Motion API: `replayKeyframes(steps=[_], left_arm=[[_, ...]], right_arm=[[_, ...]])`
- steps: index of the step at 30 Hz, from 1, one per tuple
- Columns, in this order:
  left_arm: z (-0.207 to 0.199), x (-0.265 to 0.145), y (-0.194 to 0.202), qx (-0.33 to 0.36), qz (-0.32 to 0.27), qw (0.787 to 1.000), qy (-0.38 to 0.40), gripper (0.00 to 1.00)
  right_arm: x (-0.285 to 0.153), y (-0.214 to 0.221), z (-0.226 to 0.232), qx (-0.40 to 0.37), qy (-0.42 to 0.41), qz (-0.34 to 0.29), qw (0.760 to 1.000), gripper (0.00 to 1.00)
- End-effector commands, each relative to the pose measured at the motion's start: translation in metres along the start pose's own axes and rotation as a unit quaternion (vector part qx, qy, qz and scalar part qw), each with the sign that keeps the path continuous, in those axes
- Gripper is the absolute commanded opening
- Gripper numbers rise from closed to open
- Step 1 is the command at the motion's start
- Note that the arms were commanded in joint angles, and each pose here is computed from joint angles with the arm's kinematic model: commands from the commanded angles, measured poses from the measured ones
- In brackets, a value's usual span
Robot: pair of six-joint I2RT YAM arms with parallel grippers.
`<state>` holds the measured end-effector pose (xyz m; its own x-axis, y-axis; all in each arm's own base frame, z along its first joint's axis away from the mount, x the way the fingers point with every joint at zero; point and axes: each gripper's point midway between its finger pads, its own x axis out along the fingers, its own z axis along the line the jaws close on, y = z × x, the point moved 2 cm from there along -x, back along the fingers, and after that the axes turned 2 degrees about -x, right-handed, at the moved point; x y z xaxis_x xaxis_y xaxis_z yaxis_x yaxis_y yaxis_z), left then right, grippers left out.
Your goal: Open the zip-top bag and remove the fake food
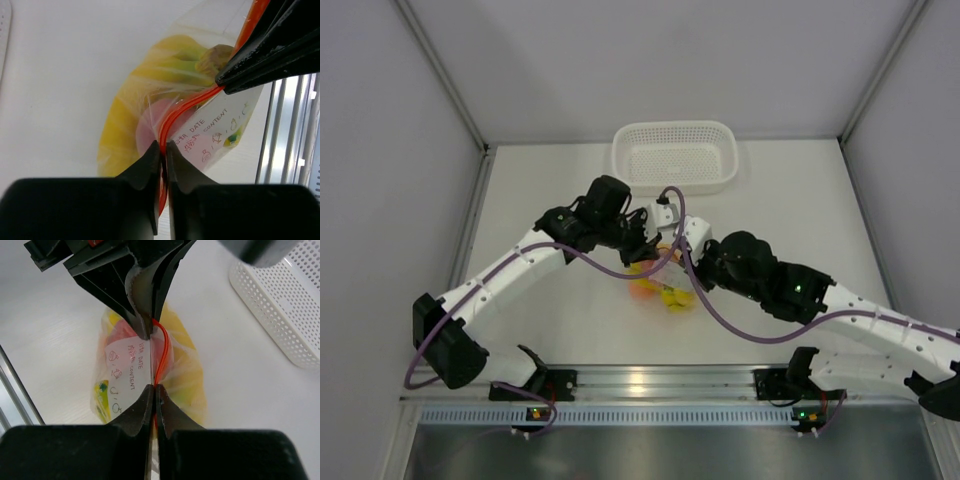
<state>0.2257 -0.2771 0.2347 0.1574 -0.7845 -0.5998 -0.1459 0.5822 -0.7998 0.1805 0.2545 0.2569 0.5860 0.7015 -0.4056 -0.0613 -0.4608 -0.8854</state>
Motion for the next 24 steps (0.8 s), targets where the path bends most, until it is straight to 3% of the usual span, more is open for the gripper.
replayKeyframes(steps=[1, 4, 11, 12, 13, 14, 16, 22, 24], left_arm=[[-0.002, -0.001, -0.008, 0.012, -0.014, 1.0, 0.01, 0.08], [-0.003, -0.001, -0.01, 0.011, -0.017, 1.0, 0.015, 0.0], [-0.001, 0.003, -0.008, 0.015, -0.012, 1.0, 0.018, 0.0], [-0.002, 0.004, -0.007, 0.016, -0.011, 1.0, 0.019, 0.0], [-0.003, 0.003, -0.008, 0.016, -0.014, 1.0, 0.023, 0.0], [-0.004, 0.002, -0.009, 0.02, -0.017, 0.999, 0.024, 0.0], [-0.007, -0.001, -0.012, 0.025, -0.024, 0.999, 0.03, 0.0], [-0.014, -0.01, -0.022, 0.038, -0.046, 0.997, 0.042, 0.0], [-0.02, -0.015, -0.029, 0.045, -0.061, 0.996, 0.054, 0.0]], right_arm=[[-0.008, -0.033, 0.001, 0.003, -0.006, -0.075, 0.997, 0.0], [-0.01, -0.032, 0.002, 0.004, -0.009, -0.077, 0.997, 0.0], [-0.013, -0.024, 0.005, 0.012, -0.014, -0.082, 0.996, 0.03], [-0.014, -0.022, 0.005, 0.019, -0.009, -0.082, 0.996, 0.09], [-0.017, -0.02, 0.003, 0.024, -0.004, -0.084, 0.996, 0.3], [-0.023, -0.016, 0.001, 0.031, 0.002, -0.088, 0.996, 0.41], [-0.029, -0.006, -0.002, 0.051, 0.017, -0.092, 0.994, 0.55], [-0.067, 0.012, -0.015, 0.147, 0.059, -0.135, 0.978, 0.65], [-0.083, 0.009, -0.012, 0.176, 0.043, -0.182, 0.966, 0.66]])
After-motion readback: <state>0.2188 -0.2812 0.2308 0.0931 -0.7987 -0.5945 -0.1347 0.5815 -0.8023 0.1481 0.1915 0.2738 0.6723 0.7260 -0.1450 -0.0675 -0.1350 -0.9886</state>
